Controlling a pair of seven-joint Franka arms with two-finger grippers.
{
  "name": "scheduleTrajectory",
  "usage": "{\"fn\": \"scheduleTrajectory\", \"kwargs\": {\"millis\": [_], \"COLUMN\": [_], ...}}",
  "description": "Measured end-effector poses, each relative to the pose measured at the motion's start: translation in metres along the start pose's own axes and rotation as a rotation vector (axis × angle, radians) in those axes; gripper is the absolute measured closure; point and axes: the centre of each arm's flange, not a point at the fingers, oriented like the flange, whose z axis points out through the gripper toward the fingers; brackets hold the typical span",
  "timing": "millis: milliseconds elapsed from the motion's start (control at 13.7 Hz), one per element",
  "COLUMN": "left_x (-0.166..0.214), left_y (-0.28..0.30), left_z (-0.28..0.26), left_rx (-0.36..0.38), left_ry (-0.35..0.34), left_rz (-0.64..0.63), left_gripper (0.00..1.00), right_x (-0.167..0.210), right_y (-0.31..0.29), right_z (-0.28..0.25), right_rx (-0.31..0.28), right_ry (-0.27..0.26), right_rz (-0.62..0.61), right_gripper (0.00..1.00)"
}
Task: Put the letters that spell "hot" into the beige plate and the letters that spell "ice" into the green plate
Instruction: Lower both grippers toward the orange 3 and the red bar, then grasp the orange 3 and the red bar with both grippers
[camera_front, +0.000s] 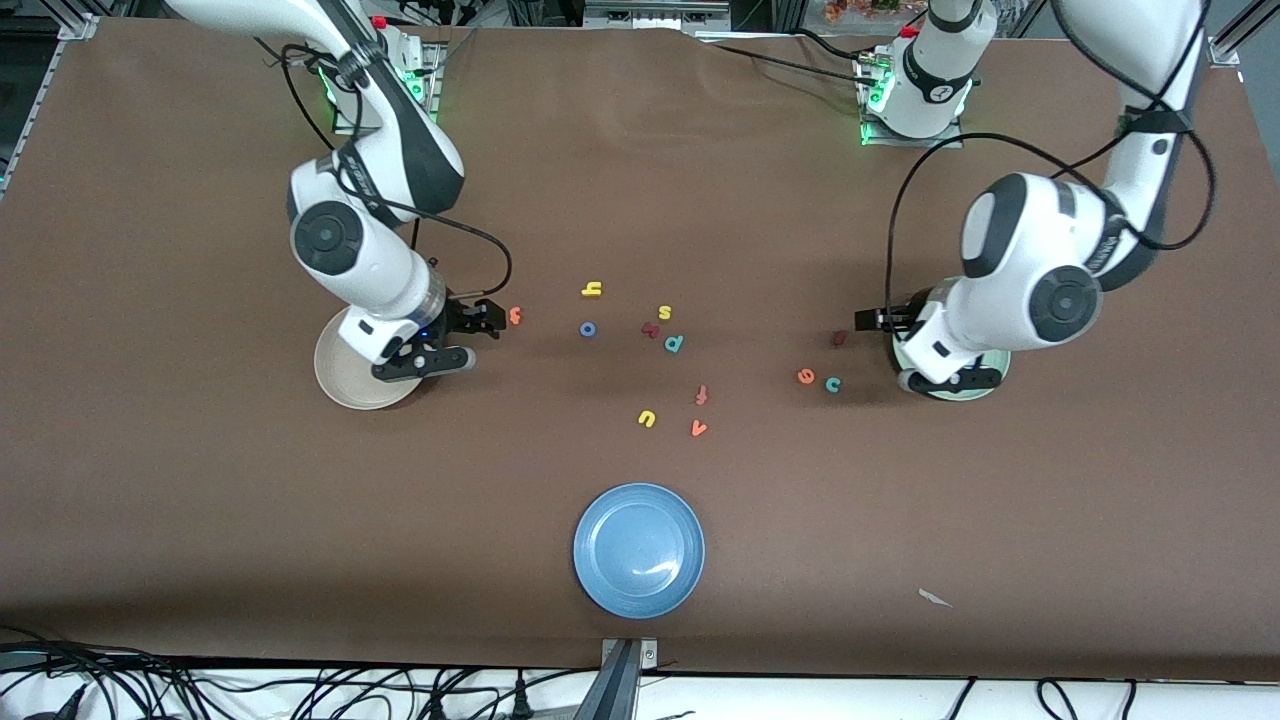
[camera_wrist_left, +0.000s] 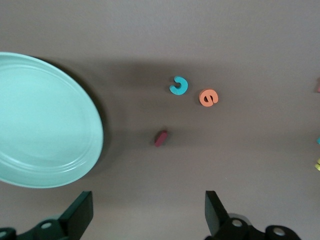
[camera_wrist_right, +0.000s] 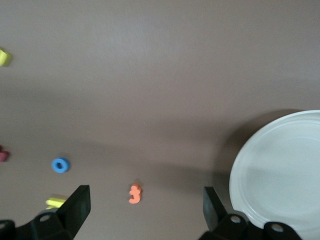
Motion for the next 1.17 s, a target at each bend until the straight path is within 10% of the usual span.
{"fn": "scheduleTrajectory", "kwargs": {"millis": [1170], "left_x": [0.024], "left_y": [0.012], "left_z": [0.118], "left_rx": [0.025], "left_ry": [-0.001], "left_rz": [-0.063], "left_gripper": [0.40], "right_x": [-0.077], "right_y": [-0.033], "right_z": [0.116], "right_rx": [0.015], "right_ry": [0.056], "right_rz": [0.013], "right_gripper": [0.00]}}
